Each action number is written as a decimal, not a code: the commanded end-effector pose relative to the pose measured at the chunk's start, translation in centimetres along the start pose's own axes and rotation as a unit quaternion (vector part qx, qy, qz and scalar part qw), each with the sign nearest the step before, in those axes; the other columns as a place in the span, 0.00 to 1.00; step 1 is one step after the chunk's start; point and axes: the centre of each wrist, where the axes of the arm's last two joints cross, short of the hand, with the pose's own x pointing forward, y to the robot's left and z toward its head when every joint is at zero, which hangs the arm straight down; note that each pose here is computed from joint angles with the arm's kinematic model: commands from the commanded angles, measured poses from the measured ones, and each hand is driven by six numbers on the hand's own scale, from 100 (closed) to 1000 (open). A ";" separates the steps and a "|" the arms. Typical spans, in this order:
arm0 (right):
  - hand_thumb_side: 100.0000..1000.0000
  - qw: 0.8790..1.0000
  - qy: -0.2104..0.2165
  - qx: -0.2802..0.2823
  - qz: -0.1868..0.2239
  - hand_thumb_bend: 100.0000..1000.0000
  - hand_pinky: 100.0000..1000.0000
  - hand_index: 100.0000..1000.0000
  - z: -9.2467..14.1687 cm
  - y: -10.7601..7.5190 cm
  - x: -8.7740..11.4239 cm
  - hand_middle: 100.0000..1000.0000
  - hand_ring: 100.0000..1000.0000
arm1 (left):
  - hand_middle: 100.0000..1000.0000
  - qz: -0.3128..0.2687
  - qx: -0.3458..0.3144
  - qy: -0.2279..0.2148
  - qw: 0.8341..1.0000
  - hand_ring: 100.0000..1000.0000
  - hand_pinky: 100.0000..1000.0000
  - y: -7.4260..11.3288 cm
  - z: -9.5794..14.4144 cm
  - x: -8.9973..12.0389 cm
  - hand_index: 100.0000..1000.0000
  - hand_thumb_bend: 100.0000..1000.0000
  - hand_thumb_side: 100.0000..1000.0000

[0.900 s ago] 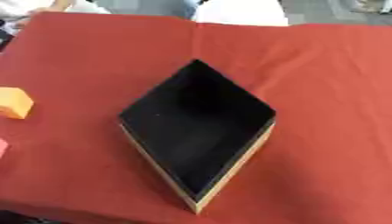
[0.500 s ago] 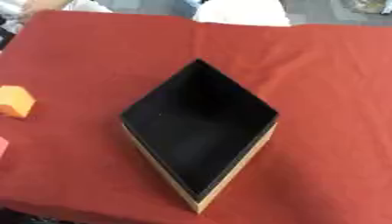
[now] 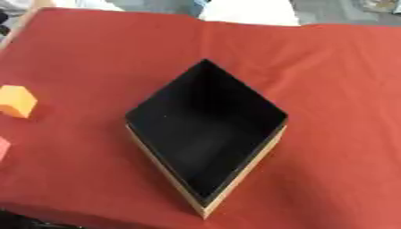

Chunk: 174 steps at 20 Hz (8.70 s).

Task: Pick up objects on the table and place them in the box.

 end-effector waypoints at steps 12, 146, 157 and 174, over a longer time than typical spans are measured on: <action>0.64 1.000 -0.014 -0.007 -0.001 0.00 0.79 0.79 -1.0 -0.7 0.5 0.62 0.67 | 0.90 -0.022 -0.007 0.023 0.999 0.85 0.78 0.8 0.0 -1.0 0.97 0.81 0.28; 0.64 1.000 0.008 -0.005 -0.027 0.00 0.80 0.79 0.3 -0.1 0.3 0.61 0.67 | 0.37 -0.070 0.178 -0.230 0.954 0.31 0.04 12.2 0.3 11.2 0.55 0.32 0.00; 0.64 0.999 0.012 -0.002 -0.031 0.00 0.80 0.79 0.4 0.0 0.2 0.61 0.67 | 0.36 -0.094 0.266 -0.359 0.890 0.29 0.01 17.9 -1.9 20.2 0.55 0.26 0.00; 0.64 0.999 0.011 0.002 -0.038 0.00 0.80 0.79 0.3 0.1 0.3 0.61 0.67 | 0.36 -0.141 0.266 -0.421 0.856 0.30 0.03 19.6 -5.8 30.8 0.55 0.27 0.00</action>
